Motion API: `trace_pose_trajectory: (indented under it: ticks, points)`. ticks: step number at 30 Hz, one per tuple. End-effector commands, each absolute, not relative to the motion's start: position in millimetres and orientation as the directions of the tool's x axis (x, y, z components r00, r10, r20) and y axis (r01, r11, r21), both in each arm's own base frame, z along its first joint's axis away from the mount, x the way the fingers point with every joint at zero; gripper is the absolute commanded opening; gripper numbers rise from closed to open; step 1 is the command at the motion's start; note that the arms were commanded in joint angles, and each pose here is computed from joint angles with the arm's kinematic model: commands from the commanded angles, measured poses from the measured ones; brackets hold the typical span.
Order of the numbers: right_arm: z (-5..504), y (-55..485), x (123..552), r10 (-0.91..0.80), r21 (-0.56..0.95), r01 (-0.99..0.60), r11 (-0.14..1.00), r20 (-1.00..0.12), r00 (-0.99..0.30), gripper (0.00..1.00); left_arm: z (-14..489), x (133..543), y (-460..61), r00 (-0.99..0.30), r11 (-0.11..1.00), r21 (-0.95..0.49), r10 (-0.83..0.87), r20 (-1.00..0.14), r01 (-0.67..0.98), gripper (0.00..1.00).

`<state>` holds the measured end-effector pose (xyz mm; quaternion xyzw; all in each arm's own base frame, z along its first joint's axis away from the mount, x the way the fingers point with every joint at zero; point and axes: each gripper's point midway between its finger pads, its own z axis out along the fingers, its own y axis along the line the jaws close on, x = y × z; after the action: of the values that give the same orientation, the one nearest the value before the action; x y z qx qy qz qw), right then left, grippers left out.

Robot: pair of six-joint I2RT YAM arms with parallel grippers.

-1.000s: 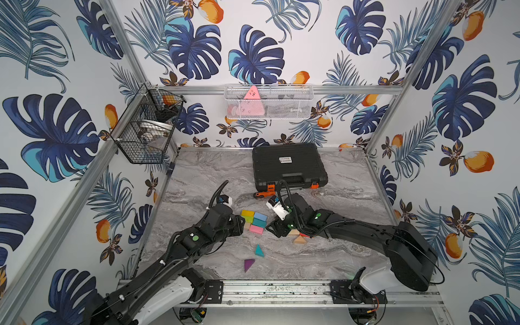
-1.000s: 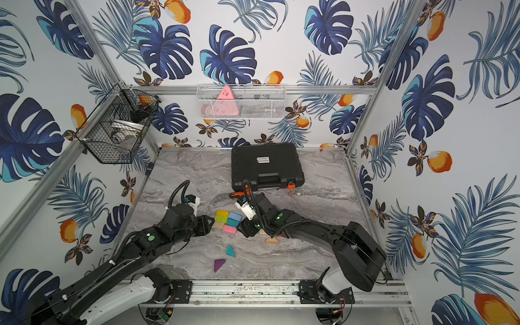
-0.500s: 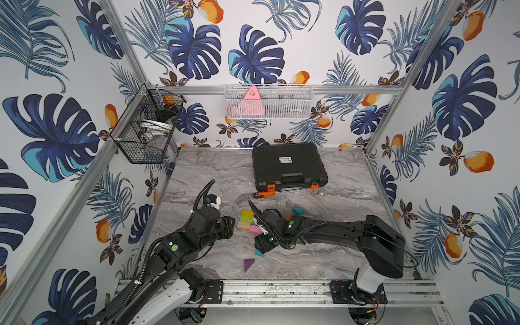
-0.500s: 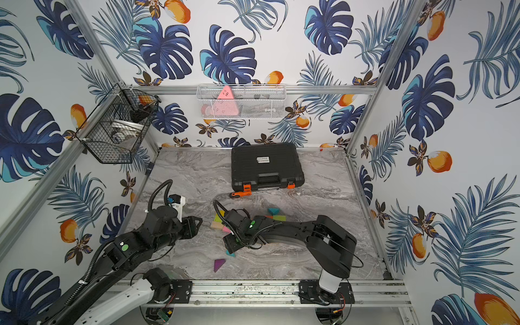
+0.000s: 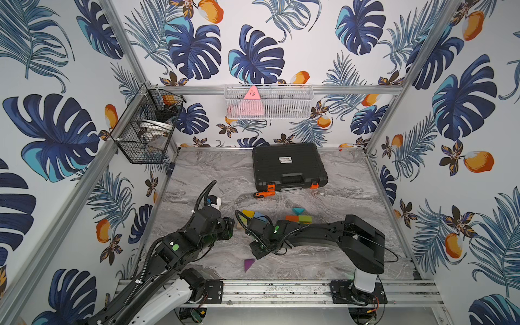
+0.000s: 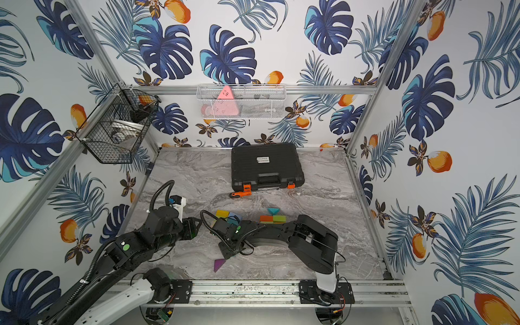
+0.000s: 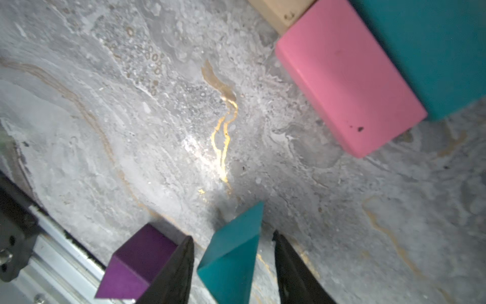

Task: Assemble a piece of candy with building blocks
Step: Pick up the building block from the center of the board, then assemble the building block at the center of the board.

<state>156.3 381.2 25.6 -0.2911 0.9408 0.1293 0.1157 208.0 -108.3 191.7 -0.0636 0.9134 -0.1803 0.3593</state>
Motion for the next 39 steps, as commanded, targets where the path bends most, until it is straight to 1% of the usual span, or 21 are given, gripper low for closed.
trace_pose_trajectory:
  ticks: [1,5,11,14,16,19,22,24,28,33,35,39]
  points:
    - [24,373,157,-0.510,0.141,-0.559,0.817,-0.277,-0.814,0.47,192,210,-108,-0.727,0.929,-0.369,-0.244,-0.642,0.014,0.48]
    - [24,375,156,-0.513,0.145,-0.564,0.813,-0.279,-0.812,0.42,192,210,-108,-0.727,0.930,-0.368,-0.244,-0.641,0.013,0.48]
    - [31,377,153,-0.551,0.155,-0.606,0.780,-0.289,-0.783,0.27,192,210,-108,-0.726,0.930,-0.368,-0.244,-0.643,0.013,0.48]
    - [46,375,162,-0.585,0.122,-0.646,0.754,-0.324,-0.744,0.22,190,210,-108,-0.729,0.930,-0.367,-0.242,-0.640,0.013,0.48]
    - [59,374,172,-0.607,0.133,-0.677,0.724,-0.344,-0.716,0.20,190,210,-108,-0.731,0.931,-0.365,-0.241,-0.639,0.012,0.48]
    - [85,375,194,-0.638,0.158,-0.751,0.641,-0.434,-0.636,0.16,191,210,-108,-0.727,0.930,-0.367,-0.243,-0.642,0.013,0.48]
    - [104,373,224,-0.670,0.153,-0.829,0.537,-0.520,-0.530,0.16,191,209,-107,-0.724,0.929,-0.369,-0.246,-0.645,0.013,0.48]
    - [113,370,246,-0.689,0.152,-0.864,0.481,-0.544,-0.479,0.16,192,210,-108,-0.724,0.929,-0.369,-0.244,-0.646,0.016,0.48]
    - [121,363,298,-0.666,0.123,-0.867,0.482,-0.592,-0.454,0.16,189,211,-110,-0.733,0.932,-0.361,-0.234,-0.639,0.017,0.48]
    - [104,364,335,-0.728,0.119,-0.881,0.458,-0.519,-0.449,0.16,189,211,-110,-0.733,0.933,-0.361,-0.234,-0.639,0.017,0.48]
    - [87,368,340,-0.759,0.126,-0.891,0.435,-0.481,-0.439,0.17,190,210,-110,-0.729,0.932,-0.363,-0.234,-0.643,0.021,0.48]
    - [75,377,347,-0.781,0.130,-0.905,0.404,-0.466,-0.416,0.18,190,209,-110,-0.729,0.935,-0.354,-0.229,-0.646,0.020,0.48]
